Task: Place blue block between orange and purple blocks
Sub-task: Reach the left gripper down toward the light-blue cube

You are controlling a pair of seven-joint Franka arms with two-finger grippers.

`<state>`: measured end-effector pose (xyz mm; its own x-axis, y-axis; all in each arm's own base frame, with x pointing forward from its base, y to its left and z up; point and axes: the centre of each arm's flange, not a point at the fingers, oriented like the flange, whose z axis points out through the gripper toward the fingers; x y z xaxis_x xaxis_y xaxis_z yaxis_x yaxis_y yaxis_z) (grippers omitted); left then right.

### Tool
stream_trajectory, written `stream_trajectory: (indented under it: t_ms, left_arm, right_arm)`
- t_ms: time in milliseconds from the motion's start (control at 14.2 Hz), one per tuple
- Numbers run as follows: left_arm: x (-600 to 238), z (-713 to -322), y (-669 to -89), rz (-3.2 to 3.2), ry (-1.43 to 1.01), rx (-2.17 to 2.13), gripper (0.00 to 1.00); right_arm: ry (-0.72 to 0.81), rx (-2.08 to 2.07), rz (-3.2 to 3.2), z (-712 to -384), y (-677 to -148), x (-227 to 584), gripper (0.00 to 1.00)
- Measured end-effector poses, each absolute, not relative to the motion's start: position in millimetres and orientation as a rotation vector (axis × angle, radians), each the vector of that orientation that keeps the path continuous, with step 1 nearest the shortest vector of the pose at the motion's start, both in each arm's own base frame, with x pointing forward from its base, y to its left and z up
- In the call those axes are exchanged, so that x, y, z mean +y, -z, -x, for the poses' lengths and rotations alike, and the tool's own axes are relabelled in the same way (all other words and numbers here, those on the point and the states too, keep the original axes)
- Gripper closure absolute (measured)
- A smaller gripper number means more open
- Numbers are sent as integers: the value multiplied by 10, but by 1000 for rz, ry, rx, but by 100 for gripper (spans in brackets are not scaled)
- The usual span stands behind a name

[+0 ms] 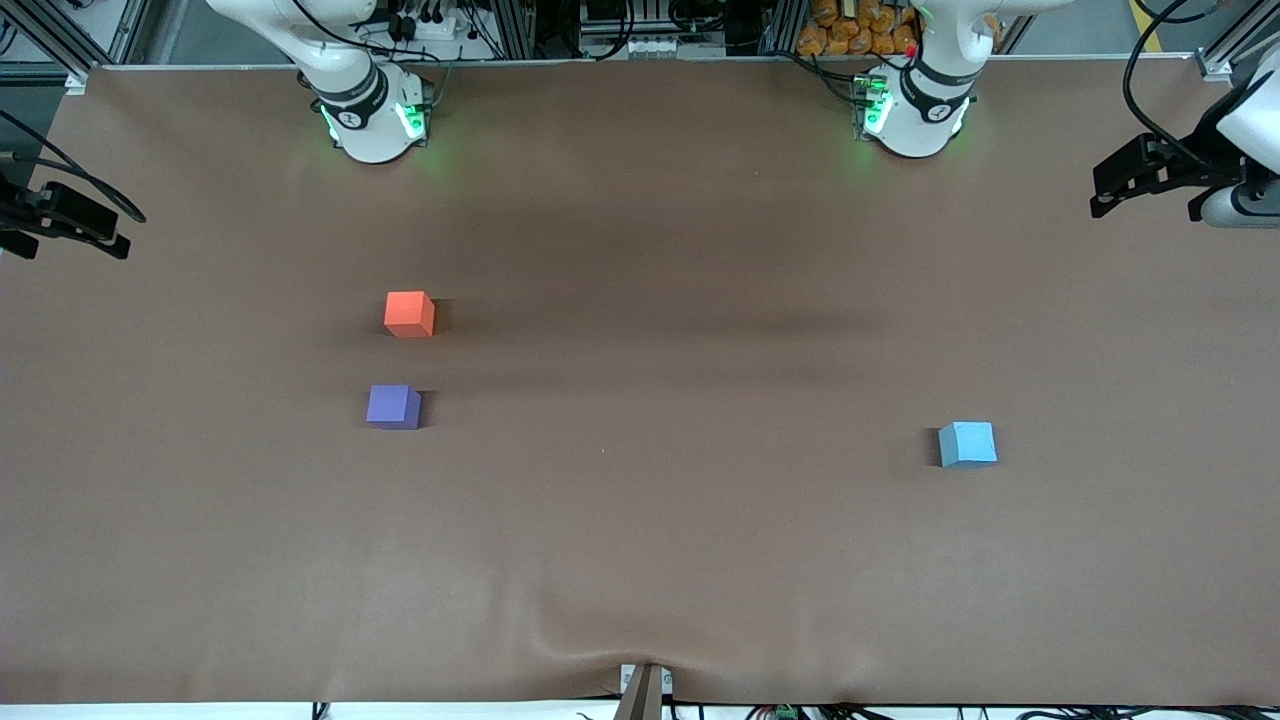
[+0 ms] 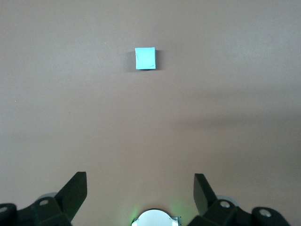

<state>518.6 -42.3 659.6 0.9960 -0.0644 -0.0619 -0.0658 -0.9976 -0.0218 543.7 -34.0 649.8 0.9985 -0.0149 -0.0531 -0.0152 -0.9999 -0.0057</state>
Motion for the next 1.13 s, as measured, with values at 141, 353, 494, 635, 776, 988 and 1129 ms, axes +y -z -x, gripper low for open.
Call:
stream_trajectory:
  t_ms: [141,353,494,635,776,988,1129]
  left_arm:
    - [-461,-5216,-6540,3114,-113,113,0]
    - [-538,-5317,-6366,3129,-163,132,0]
    - [-529,-5432,-6219,3142,-180,129,0]
    - [-497,-5601,-5981,3143,-203,152,0]
    - [-485,-5808,-5615,3140,-254,164,0]
    - [-476,-6060,-4853,3075,-385,184,0]
    - [-497,-6137,-4373,3043,-417,207,0]
  right_arm:
    - [-83,24,3134,-5437,-6498,-340,0]
    - [-84,24,3134,-5437,-6497,-341,0]
    - [-84,25,3134,-5437,-6496,-342,0]
    - [-85,25,3134,-5437,-6494,-343,0]
    - [-86,26,3134,-5437,-6493,-345,0]
    - [-86,28,3134,-5438,-6490,-351,0]
    - [-87,29,3134,-5438,-6490,-355,0]
